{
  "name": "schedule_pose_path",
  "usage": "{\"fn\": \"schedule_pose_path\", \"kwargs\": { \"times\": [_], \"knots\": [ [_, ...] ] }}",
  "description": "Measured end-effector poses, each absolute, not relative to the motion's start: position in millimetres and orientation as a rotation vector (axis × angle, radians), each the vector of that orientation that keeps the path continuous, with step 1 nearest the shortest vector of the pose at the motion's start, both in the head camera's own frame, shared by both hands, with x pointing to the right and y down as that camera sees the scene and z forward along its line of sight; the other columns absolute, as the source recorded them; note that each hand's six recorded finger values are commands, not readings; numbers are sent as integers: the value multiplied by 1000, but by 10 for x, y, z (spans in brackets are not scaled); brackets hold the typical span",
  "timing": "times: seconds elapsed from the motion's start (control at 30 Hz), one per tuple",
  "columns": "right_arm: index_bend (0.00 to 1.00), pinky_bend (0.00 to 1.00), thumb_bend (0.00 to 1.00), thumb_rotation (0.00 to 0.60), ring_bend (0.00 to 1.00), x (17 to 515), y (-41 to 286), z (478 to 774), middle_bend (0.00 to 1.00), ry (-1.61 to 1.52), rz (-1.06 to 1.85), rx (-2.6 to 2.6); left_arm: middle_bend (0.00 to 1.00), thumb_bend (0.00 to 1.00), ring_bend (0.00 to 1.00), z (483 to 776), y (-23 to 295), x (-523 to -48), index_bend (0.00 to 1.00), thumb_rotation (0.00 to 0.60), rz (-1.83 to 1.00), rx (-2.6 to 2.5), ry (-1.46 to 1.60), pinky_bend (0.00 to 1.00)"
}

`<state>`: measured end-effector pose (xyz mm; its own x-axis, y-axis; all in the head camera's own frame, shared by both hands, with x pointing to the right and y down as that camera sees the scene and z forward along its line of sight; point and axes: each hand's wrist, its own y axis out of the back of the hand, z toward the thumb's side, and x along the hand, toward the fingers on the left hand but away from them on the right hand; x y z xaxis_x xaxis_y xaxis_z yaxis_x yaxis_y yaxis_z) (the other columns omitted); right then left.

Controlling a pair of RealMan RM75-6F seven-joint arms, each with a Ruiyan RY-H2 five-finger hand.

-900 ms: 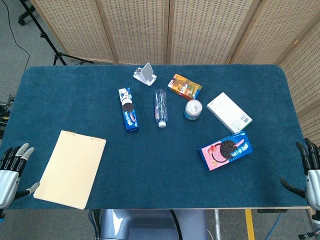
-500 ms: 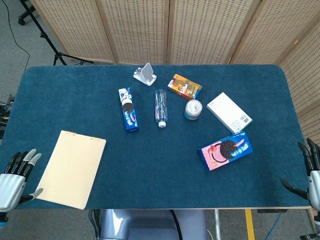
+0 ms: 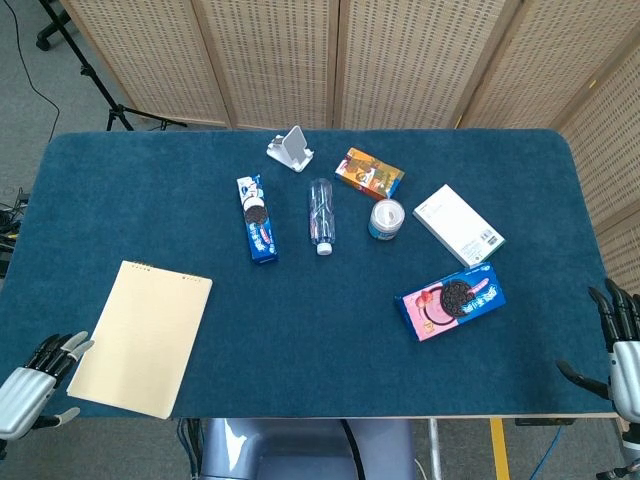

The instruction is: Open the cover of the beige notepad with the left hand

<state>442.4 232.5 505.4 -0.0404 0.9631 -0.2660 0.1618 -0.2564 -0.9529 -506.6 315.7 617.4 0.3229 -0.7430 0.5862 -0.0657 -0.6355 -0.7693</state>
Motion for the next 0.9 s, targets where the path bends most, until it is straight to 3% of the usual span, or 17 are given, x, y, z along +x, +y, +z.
{"fn": "schedule_pose_path", "kwargs": {
  "times": [0.4, 0.9],
  "knots": [
    [0, 0, 0, 600, 0, 4436, 2320, 5047, 0, -1248, 1373, -1500, 0, 215, 0, 6410, 3314, -4988, 96, 600, -1347, -2010, 666, 0],
    [0, 0, 0, 600, 0, 4444, 2315, 5045, 0, -1256, 1375, -1507, 0, 252, 0, 6600, 3294, -4893, 100, 600, -1356, -1992, 632, 0]
  ]
}}
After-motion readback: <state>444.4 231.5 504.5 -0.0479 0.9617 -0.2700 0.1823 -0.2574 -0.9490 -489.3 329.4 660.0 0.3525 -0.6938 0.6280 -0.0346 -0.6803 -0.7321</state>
